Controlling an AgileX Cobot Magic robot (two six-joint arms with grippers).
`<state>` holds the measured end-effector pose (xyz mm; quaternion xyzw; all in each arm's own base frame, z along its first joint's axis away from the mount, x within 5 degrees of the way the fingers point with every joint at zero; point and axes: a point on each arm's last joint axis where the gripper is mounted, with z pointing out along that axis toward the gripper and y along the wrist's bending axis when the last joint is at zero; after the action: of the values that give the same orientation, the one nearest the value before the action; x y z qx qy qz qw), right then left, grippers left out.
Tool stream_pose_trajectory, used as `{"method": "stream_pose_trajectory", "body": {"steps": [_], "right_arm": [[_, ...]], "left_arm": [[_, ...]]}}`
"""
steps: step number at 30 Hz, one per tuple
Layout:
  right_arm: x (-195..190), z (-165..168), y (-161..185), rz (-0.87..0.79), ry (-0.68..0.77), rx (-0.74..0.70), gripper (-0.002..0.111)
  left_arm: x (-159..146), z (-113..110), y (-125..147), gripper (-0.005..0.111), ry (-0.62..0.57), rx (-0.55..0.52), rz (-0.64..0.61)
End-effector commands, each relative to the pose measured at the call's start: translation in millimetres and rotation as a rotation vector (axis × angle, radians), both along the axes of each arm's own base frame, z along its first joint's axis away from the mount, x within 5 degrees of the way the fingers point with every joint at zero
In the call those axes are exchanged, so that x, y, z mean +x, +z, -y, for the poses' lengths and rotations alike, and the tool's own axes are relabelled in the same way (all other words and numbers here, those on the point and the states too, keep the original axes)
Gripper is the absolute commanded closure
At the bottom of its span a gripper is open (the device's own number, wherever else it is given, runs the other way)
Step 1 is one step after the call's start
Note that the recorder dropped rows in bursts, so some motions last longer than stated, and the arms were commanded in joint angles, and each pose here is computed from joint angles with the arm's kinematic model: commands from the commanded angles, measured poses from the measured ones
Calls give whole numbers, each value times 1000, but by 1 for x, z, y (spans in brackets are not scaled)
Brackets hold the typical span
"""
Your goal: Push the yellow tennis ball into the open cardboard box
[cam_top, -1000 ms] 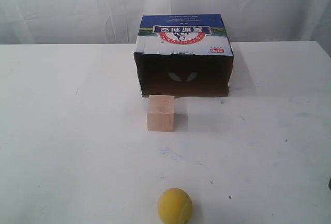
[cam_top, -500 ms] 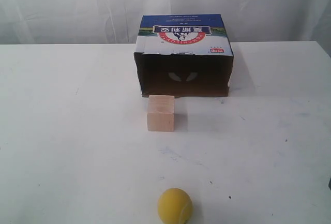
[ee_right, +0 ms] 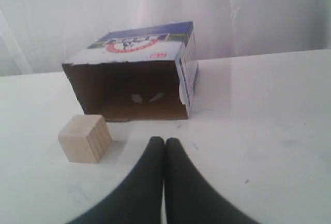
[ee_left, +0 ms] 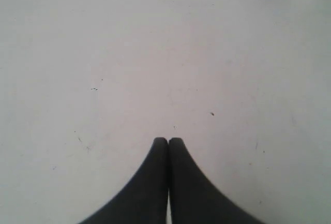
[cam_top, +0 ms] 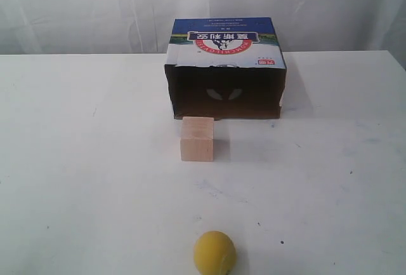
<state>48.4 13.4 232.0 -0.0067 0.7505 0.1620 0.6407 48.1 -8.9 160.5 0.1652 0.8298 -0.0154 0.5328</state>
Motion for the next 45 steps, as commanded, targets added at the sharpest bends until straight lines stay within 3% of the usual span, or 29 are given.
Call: {"method": "stream_pose_trajectory", "body": {"steps": [1, 4, 8, 10, 18, 24, 32, 45], "right_arm": [[-13, 3, 33, -12, 2, 21, 108], [-21, 4, 50, -35, 9, 17, 108], [-19, -4, 57, -193, 69, 71, 108], [-2, -14, 59, -282, 117, 102, 108], [75, -64, 74, -560, 458, -110, 108], [104, -111, 57, -663, 615, -198, 108], [111, -160, 24, -701, 724, -291, 108], [123, -193, -30, -789, 747, -405, 108]], "left_arm": [[-1, 0, -2, 107, -4, 9, -11], [-1, 0, -2, 107, -4, 9, -11], [-1, 0, -2, 107, -4, 9, -11], [-1, 0, -2, 107, -4, 9, -11], [-1, 0, -2, 107, -4, 9, -11], [-1, 0, -2, 107, -4, 9, -11], [-1, 0, -2, 107, -4, 9, -11], [-1, 0, -2, 107, -4, 9, -11]]}}
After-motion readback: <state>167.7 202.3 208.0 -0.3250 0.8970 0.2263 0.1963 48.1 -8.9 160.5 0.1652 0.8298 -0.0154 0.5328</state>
